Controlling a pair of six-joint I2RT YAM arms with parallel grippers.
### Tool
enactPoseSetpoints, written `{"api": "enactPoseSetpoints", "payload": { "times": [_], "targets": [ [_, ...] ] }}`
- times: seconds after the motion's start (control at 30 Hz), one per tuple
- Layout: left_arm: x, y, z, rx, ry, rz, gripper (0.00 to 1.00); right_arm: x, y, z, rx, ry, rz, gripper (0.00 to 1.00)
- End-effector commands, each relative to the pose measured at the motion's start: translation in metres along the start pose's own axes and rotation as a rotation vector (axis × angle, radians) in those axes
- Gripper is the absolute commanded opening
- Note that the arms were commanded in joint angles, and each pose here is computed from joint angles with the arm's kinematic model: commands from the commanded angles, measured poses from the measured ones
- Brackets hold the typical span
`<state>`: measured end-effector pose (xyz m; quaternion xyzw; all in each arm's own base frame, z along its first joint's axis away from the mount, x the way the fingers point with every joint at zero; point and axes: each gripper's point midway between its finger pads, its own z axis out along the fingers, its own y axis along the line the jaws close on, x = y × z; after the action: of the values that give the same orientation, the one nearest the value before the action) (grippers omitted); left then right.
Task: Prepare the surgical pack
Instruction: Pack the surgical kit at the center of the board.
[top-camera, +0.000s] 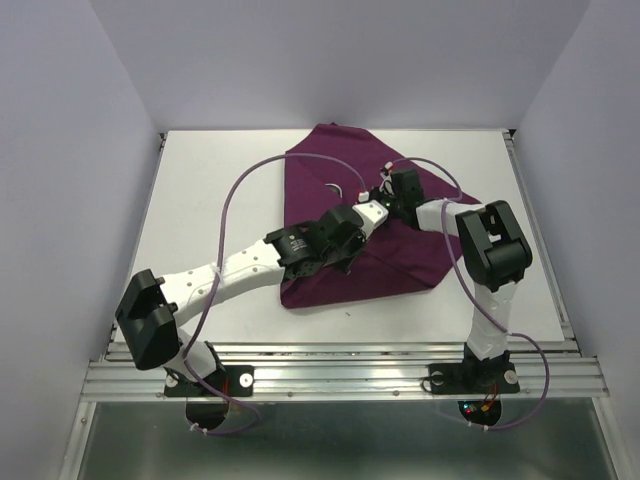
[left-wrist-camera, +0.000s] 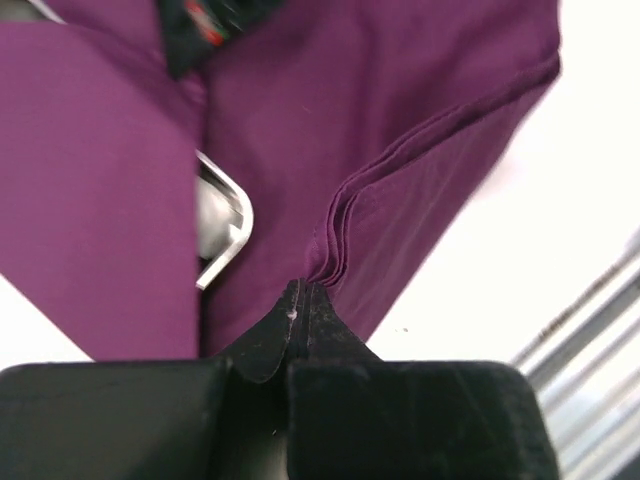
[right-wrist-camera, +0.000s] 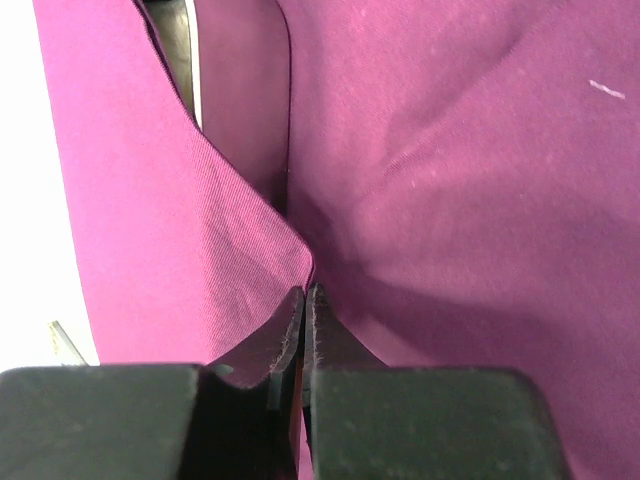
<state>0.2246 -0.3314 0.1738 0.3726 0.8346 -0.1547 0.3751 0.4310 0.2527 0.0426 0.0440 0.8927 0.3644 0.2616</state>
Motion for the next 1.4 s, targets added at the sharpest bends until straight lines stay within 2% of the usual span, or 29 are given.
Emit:
{"api": "enactPoseSetpoints", "payload": {
  "times": [0.0,0.1,0.23,0.5,0.73,1.2,1.37],
  "targets": [
    [-0.057,0.028,-0.004,-0.078,-0.135,-0.022,0.00,-0.015,0.004,-0.012,0.004,-0.065,-0.008,0.01],
    [-0.101,0.046,-0.005,-0.106,-0.225,-0.049,0.00,-0.011,0.002,-0.008,-0.005,-0.055,0.010,0.01],
    [-0.137,0.073,-0.002,-0.151,-0.282,-0.053,0.00,-0.007,0.002,-0.005,-0.022,-0.044,0.030,0.01],
    [-0.182,0.129,0.011,-0.185,-0.349,-0.068,0.00,0.000,0.000,0.002,-0.042,-0.029,0.084,0.01],
    [-0.202,0.150,0.042,-0.130,-0.370,-0.067,0.00,0.003,-0.005,0.010,-0.040,-0.021,0.124,0.01],
    [-0.203,0.192,0.118,-0.050,-0.357,-0.074,0.00,-0.003,-0.033,0.016,-0.019,-0.013,0.178,0.00],
    [-0.191,0.205,0.142,-0.027,-0.345,-0.097,0.00,-0.010,-0.038,0.009,-0.018,-0.029,0.189,0.01]
  ]
}}
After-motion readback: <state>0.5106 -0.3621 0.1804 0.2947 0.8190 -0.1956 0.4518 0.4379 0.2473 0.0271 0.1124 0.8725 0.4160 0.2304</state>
